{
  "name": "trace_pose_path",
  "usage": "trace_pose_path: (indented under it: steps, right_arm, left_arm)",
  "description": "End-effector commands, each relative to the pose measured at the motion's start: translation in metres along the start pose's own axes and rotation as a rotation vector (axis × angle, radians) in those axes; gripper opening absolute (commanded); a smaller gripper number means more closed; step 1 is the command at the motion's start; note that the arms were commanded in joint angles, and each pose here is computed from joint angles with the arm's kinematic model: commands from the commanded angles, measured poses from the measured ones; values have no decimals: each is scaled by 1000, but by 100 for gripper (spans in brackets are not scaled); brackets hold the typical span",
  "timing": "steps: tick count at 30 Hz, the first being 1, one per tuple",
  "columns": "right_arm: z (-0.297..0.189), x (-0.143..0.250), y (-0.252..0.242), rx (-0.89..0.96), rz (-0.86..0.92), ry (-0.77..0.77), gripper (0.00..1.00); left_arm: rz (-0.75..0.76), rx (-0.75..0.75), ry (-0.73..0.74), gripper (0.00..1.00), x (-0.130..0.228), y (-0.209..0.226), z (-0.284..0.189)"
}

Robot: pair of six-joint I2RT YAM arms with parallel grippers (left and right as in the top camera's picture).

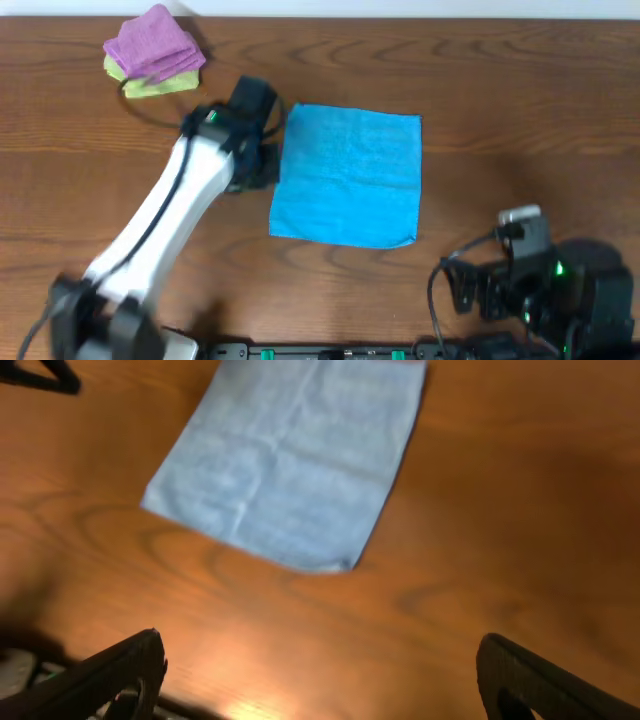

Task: Fold the cloth
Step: 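Release the flattened cloth and pull both grippers back toward the front, then move both grippers to the near corners of the blue cloth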

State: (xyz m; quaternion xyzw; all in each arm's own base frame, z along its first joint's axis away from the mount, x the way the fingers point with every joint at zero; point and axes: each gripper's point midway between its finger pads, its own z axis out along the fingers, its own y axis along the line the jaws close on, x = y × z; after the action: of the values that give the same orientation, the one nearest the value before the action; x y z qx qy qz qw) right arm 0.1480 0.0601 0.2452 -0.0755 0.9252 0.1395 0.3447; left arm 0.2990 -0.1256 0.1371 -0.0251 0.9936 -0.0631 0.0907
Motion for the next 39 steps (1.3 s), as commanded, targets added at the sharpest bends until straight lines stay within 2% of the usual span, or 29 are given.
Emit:
trace_pose_path:
  steps: [1, 6, 10, 13, 14, 17, 21, 28, 34, 39]
  right_arm:
    - [5, 17, 9, -66, 106, 11, 99]
    - [20, 29, 11, -100, 131, 48, 99]
    - [38, 30, 17, -157, 145, 52, 99]
    - [52, 38, 22, -205, 157, 82, 99]
    - [57, 43, 22, -210, 173, 100, 99]
    - [69, 58, 20, -219, 194, 151, 99]
    - [84, 67, 29, -296, 211, 171, 99]
    - [96, 77, 35, -357, 253, 196, 99]
    - [99, 78, 37, -365, 297, 216, 99]
    - [100, 62, 44, -414, 390, 190, 99]
  left_arm:
    - [15, 95, -24, 6, 34, 2, -17]
    - [-4, 139, -67, 6, 78, 18, -13]
    - [-51, 295, -71, 7, 93, 5, 9]
    - [-123, 393, -25, 33, 101, 2, 31]
    - [-143, 426, -9, 37, 103, 1, 37]
    - [-203, 449, 17, 70, 106, 10, 47]
    - [-236, 475, 12, 95, 101, 13, 47]
    - [-215, 568, 3, 95, 93, -2, 40]
    - [-210, 588, -54, 95, 80, -5, 37]
    - [-235, 602, -72, 95, 73, -7, 35]
